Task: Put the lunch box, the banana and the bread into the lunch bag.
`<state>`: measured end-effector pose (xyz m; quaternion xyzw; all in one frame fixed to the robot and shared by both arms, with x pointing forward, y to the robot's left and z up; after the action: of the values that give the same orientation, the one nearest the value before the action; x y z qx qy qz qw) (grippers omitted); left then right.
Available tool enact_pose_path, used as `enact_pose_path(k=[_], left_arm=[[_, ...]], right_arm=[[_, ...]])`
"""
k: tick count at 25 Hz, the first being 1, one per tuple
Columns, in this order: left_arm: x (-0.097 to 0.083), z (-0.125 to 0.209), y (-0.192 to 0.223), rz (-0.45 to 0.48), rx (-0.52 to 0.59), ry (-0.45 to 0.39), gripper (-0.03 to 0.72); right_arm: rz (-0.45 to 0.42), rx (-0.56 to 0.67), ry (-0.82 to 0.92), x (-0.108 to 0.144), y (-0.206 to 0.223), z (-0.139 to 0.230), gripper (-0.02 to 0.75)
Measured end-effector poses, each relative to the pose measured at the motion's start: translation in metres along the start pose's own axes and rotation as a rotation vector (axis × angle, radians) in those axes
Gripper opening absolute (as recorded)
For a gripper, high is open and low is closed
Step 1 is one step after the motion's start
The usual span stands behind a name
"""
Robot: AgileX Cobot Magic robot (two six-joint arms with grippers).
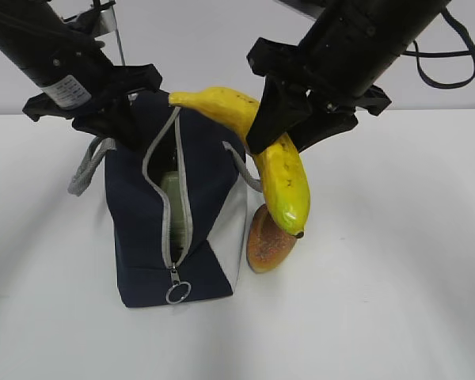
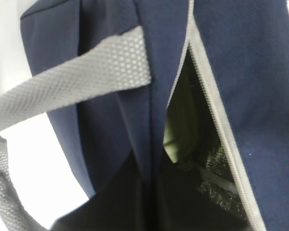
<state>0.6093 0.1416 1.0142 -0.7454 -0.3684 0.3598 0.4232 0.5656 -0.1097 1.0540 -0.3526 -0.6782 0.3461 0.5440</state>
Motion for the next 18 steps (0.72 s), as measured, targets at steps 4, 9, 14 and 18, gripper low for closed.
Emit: enact_pose_path(k=[4,9,14,18], left_arm=[[-0.001,0.0,0.0,0.005,-0.001,-0.003,-0.003],[-0.002,0.0,0.0,0.012,-0.003,-0.007,-0.003],[-0.002,-0.001,0.0,0.015,-0.004,-0.009,-0.003],[-0.002,-0.001,0.0,0.016,-0.004,-0.009,-0.003]], right_arm=[[-0.026,0.008,0.014,0.003,0.002,0.0,0.3],[-0.024,0.054,0.043,-0.004,0.021,-0.004,0.3],[-0.047,0.109,0.089,-0.009,0.045,-0.01,0.3],[-0.005,0.116,0.111,-0.018,0.058,-0.022,0.3]])
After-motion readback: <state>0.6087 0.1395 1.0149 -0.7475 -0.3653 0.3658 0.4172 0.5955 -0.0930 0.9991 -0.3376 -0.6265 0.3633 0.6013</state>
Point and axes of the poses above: a point on each arm's last joint axis where the gripper is mounted, y pointing out along that axis toward the gripper, x along the wrist's bending axis when the last joint is at zero, z = x × y, the point moved 5 cm from there along y, pointing out along that axis toward the gripper, and after that the axes turned 15 degrees about y, right-handed, at the moved point
